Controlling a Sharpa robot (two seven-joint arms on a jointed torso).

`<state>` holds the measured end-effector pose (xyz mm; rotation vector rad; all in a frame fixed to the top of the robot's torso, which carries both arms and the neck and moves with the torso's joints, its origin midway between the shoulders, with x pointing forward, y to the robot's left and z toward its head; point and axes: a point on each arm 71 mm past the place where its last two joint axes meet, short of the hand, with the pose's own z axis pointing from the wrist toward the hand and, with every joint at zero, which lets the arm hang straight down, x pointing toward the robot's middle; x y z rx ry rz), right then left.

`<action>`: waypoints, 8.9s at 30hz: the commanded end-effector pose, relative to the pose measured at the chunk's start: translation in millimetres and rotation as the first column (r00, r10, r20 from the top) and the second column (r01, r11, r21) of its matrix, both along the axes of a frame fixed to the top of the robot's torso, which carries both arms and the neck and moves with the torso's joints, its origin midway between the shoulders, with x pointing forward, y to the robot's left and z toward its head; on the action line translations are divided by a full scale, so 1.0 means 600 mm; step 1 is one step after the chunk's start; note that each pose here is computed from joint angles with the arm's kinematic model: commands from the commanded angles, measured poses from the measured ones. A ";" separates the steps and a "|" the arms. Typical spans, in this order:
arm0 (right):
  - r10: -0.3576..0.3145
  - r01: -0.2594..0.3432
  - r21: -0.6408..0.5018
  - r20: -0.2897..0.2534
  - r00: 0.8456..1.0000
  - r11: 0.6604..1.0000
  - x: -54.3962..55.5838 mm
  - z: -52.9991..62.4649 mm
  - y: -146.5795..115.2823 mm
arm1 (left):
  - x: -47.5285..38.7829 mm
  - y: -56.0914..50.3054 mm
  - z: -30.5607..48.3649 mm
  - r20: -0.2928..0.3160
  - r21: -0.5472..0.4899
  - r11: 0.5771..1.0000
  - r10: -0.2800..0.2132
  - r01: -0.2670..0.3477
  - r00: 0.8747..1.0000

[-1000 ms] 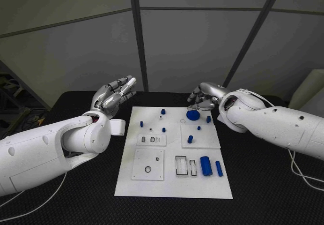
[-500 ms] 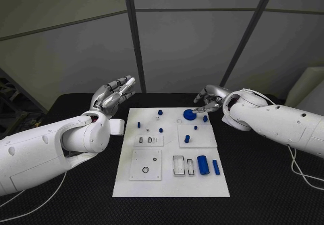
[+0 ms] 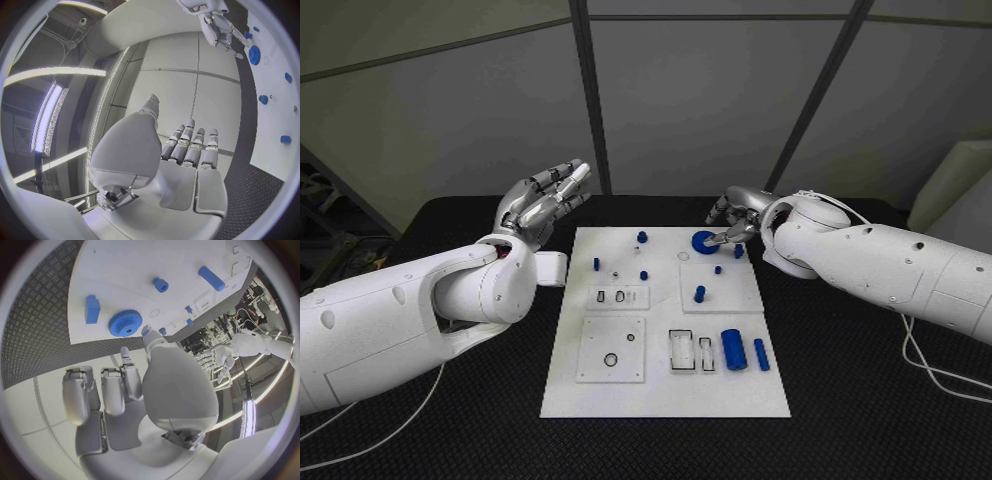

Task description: Assemble the parts on the task board

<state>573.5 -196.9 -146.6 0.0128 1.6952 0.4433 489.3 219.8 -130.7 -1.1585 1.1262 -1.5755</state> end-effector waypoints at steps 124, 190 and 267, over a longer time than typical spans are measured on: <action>0.260 -0.226 -0.184 0.187 0.947 0.957 -0.043 -0.016 0.243 | 0.003 -0.009 0.001 0.005 -0.004 1.000 -0.029 0.029 1.000; 0.186 -0.182 -0.100 0.032 0.982 0.978 -0.030 -0.040 0.216 | 0.003 -0.005 0.001 0.000 -0.002 1.000 -0.026 0.026 1.000; 0.022 -0.015 0.245 -0.024 0.999 0.969 -0.029 -0.089 -0.102 | 0.015 0.000 -0.028 -0.008 0.033 0.992 -0.119 0.119 0.993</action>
